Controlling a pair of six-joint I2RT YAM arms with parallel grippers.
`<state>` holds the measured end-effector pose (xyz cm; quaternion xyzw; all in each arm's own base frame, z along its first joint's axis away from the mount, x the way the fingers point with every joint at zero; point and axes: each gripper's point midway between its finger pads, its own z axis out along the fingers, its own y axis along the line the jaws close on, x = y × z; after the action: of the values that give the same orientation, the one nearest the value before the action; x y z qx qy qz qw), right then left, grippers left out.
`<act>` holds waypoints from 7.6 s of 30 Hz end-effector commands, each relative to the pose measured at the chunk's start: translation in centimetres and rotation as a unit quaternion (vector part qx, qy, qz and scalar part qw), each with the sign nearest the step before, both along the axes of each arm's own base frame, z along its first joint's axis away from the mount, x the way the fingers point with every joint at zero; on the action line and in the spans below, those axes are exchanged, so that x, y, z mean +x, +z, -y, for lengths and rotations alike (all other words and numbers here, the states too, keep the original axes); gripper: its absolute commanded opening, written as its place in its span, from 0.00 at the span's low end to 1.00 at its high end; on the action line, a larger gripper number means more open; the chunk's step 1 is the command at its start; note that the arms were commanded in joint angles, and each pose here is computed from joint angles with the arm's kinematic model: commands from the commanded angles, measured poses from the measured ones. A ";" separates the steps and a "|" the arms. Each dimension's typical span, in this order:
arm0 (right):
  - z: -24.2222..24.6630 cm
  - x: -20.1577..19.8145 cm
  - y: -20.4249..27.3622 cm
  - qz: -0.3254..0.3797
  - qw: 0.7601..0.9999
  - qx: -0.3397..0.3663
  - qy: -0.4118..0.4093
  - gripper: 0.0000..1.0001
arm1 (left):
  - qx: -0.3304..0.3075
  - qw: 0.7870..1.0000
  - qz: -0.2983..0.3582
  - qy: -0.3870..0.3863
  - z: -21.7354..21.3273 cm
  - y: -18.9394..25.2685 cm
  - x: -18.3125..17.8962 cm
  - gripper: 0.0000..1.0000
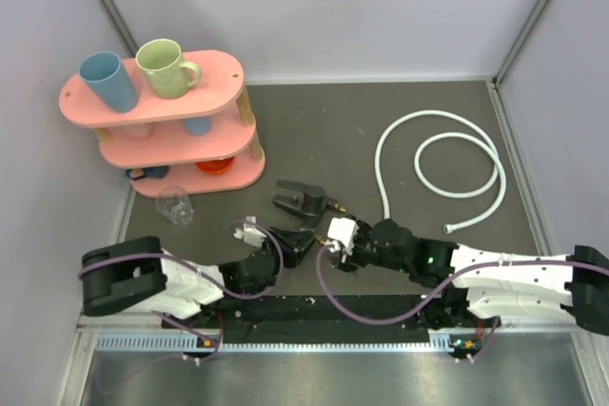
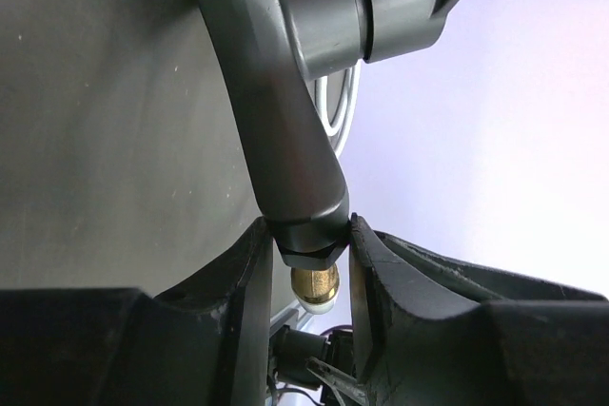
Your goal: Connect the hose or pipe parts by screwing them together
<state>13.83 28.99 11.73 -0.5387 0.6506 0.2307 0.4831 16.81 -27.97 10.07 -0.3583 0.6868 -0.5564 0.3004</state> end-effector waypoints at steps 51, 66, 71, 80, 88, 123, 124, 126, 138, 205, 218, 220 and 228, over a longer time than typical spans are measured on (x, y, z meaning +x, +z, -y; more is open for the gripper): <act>-1.8 5.0 2.2 -0.344 0.914 0.209 -0.053 0.04 | -0.030 0.999 0.033 -0.011 1.4 3.8 -0.4 0.00; 2.8 4.6 4.0 -0.160 0.976 0.108 -0.102 0.59 | 0.001 0.999 0.037 0.025 0.5 4.5 0.7 0.00; 1.9 3.0 4.4 0.000 0.997 0.030 -0.075 0.69 | 0.005 0.999 0.036 0.030 0.3 4.9 0.8 0.00; 0.0 2.5 2.6 0.177 0.973 -0.111 -0.103 0.72 | 0.003 0.999 0.032 0.033 0.3 4.7 0.8 0.00; -2.4 3.2 1.6 0.245 0.950 -0.157 -0.115 0.60 | -0.001 0.999 0.030 0.036 -0.1 4.7 0.8 0.00; -3.4 1.3 1.8 -0.365 0.920 0.134 0.043 0.00 | 0.006 0.999 0.031 -0.002 1.7 3.2 0.1 0.00; -3.6 1.2 1.9 -0.371 0.918 0.134 0.050 0.00 | 0.008 0.999 0.031 -0.002 1.7 3.2 0.1 0.00; -3.8 1.4 1.4 -0.385 0.913 0.126 0.043 0.00 | 0.008 1.000 0.030 0.002 1.6 3.1 0.2 0.00; 0.1 4.0 1.9 -0.275 0.954 0.090 -0.076 0.67 | 0.019 0.998 0.037 0.039 0.5 4.0 1.1 0.00; -0.5 5.9 1.6 -0.240 0.966 0.016 -0.090 0.70 | 0.043 0.998 0.037 0.036 -0.2 3.3 0.9 0.00; 0.6 2.2 3.3 0.053 0.992 -0.071 -0.088 0.73 | 0.045 0.997 0.040 0.038 0.1 4.2 1.1 0.00; 0.5 2.2 3.3 0.085 0.988 -0.080 -0.102 0.71 | 0.044 0.997 0.041 0.039 0.2 4.3 1.2 0.00; -0.8 2.8 1.5 0.143 0.973 -0.122 -0.134 0.70 | 0.039 0.998 0.038 0.036 0.4 4.4 1.1 0.00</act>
<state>15.44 29.17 12.31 -0.5513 0.6727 0.0440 0.4915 17.61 -27.32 11.42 -0.3472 0.7091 -0.4986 0.3579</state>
